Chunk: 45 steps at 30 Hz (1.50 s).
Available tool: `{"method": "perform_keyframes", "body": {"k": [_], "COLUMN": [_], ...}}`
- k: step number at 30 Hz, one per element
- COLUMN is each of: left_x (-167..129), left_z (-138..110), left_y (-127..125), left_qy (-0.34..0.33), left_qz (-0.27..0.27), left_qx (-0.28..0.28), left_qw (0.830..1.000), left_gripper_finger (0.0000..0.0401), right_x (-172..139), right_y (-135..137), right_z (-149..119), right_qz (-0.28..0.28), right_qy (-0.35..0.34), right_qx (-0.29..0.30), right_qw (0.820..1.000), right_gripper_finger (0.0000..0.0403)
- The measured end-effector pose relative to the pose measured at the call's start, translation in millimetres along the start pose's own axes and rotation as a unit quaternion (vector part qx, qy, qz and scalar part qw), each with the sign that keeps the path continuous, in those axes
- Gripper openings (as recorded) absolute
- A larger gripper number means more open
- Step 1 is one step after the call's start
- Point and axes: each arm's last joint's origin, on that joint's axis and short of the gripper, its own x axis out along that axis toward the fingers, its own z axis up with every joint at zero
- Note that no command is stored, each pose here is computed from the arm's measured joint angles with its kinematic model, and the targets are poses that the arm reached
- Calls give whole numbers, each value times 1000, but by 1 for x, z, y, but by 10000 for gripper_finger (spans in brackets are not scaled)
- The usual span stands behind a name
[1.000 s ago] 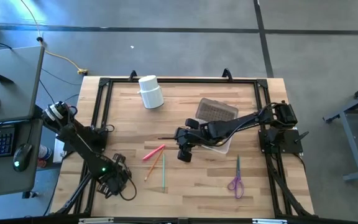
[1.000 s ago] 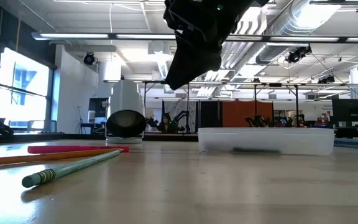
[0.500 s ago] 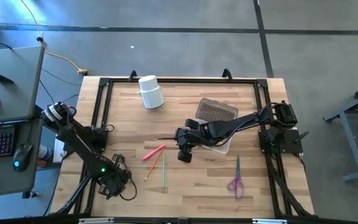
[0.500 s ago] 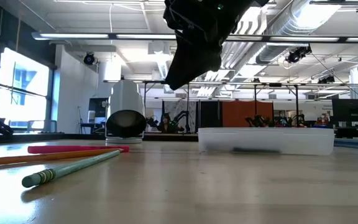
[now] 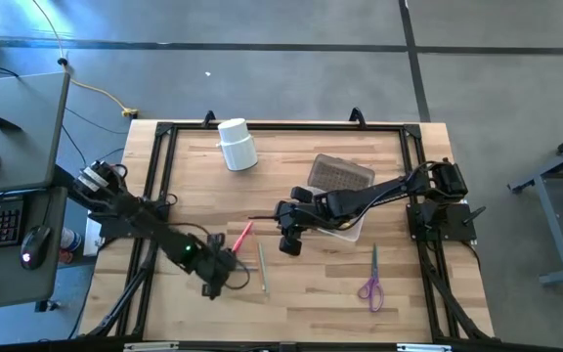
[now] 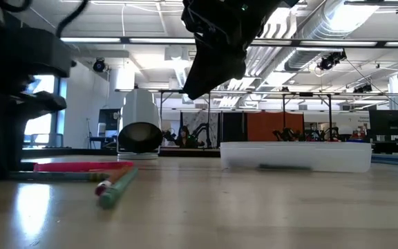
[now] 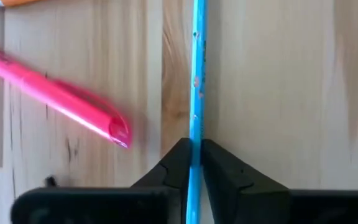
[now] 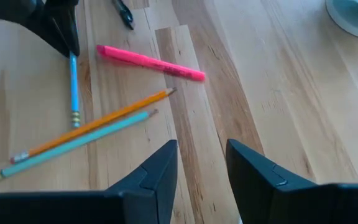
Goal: Pick & place school supplies into a supply box
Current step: Put the blue pencil into the supply box
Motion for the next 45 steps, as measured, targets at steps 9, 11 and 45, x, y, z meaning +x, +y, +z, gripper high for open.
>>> {"method": "perform_keyframes", "body": {"k": [9,11,45], "left_x": [19,19,18], "left_z": [18,19,21], "left_y": [17,17,18], "left_qy": [-22,-41,-56], "left_qz": [10,19,35], "left_qx": [-14,-2,-7], "left_qw": [1000,999,998], "left_gripper_finger": [40,43,63], "right_x": [0,0,81], "right_y": [0,0,68], "right_z": [0,0,-41], "right_qz": [6,6,76], "right_qy": [3,3,-55], "right_qx": [-3,-4,-169], "right_qw": [1000,1000,981], "right_gripper_finger": [122,122,122]}}
